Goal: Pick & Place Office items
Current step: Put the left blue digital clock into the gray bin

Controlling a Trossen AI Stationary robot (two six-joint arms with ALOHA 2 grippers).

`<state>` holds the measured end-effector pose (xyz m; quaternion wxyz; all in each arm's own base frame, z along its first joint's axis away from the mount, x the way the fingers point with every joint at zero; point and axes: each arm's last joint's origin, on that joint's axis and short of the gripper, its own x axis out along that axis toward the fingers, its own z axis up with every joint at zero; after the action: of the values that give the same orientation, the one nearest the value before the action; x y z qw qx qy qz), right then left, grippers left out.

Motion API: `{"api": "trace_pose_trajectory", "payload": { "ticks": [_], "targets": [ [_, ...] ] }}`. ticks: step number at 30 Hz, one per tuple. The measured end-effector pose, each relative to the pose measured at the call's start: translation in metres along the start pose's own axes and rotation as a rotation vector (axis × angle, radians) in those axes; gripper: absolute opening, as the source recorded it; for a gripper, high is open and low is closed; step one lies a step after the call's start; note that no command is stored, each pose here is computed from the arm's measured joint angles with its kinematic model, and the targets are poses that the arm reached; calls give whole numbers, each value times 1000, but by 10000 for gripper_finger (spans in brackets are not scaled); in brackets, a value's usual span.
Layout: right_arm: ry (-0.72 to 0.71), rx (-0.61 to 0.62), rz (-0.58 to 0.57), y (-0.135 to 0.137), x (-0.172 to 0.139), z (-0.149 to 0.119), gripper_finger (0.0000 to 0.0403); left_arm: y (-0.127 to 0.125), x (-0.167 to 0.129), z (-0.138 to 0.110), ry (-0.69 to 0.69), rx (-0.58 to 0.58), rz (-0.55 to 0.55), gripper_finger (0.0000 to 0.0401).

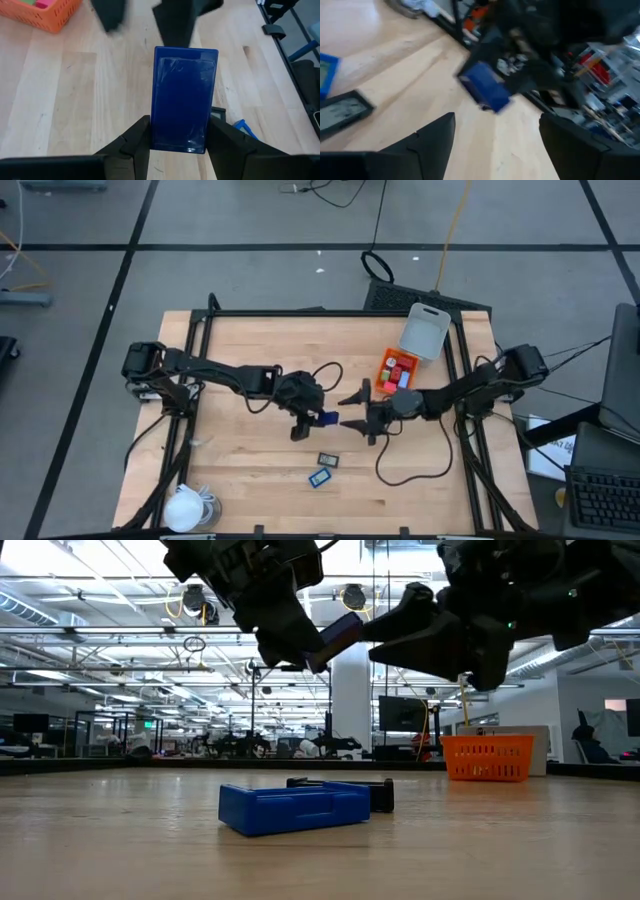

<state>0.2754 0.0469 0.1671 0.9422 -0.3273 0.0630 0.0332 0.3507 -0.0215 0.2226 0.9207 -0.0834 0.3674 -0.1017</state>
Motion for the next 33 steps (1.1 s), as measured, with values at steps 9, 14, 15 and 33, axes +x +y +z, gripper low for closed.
{"api": "trace_pose_trajectory", "payload": {
  "ticks": [9,14,15,33],
  "targets": [
    [-12,-98,17,6,22,6,252,0,0,0,5,-2,0,158],
    [-26,-108,22,8,25,10,231,-1,0,1,-7,2,-14,158],
    [-27,-108,21,8,25,10,224,-1,0,1,-6,2,-16,158],
    [-14,-89,25,8,25,10,53,0,-1,1,-10,3,-14,218]
  ]
}}
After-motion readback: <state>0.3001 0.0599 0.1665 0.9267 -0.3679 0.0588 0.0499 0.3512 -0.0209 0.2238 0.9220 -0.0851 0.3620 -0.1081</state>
